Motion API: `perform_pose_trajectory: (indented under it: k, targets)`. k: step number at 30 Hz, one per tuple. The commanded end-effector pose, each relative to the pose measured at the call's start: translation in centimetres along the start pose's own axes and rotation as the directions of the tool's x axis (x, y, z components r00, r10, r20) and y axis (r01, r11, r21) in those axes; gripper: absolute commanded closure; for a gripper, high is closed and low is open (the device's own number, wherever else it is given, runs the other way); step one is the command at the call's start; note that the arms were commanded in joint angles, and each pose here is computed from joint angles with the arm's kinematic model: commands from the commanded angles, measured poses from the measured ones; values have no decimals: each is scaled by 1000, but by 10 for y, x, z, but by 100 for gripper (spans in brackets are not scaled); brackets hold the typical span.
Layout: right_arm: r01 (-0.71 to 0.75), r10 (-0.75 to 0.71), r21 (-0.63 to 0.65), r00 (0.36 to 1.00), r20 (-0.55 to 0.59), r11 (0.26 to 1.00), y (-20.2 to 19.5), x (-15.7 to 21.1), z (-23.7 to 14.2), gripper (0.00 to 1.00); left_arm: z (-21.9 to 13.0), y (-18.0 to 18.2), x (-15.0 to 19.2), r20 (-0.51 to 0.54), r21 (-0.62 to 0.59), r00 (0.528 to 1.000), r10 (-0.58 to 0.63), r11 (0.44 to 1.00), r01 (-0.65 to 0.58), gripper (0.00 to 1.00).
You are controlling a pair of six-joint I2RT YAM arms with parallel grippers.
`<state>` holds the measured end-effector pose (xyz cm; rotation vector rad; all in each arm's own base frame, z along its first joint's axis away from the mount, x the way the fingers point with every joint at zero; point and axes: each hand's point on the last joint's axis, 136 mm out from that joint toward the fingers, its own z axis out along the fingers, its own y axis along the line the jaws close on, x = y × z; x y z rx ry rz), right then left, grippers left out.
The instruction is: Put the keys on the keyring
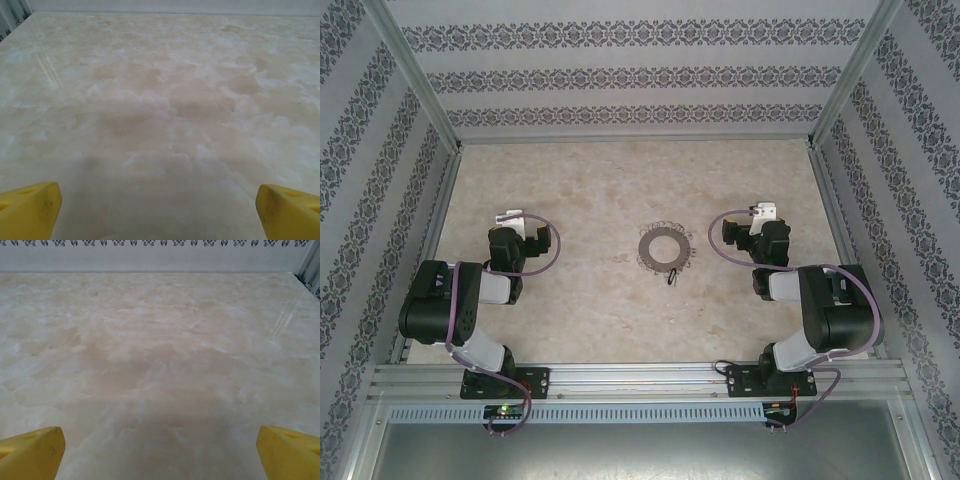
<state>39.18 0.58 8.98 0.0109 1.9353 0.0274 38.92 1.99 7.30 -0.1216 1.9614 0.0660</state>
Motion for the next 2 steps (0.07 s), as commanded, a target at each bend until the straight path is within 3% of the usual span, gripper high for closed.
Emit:
perform_pose_trajectory:
  k: [1, 2]
  targets:
    - [0, -1, 13, 999, 54, 1000, -3, -17, 0, 2, 2, 1, -17, 57, 8, 998, 9, 1000, -10, 0]
    - [3, -4, 16, 999, 53, 1000, -2, -17, 0, 2, 2, 1, -17, 58, 7, 998, 9, 1000, -10, 0]
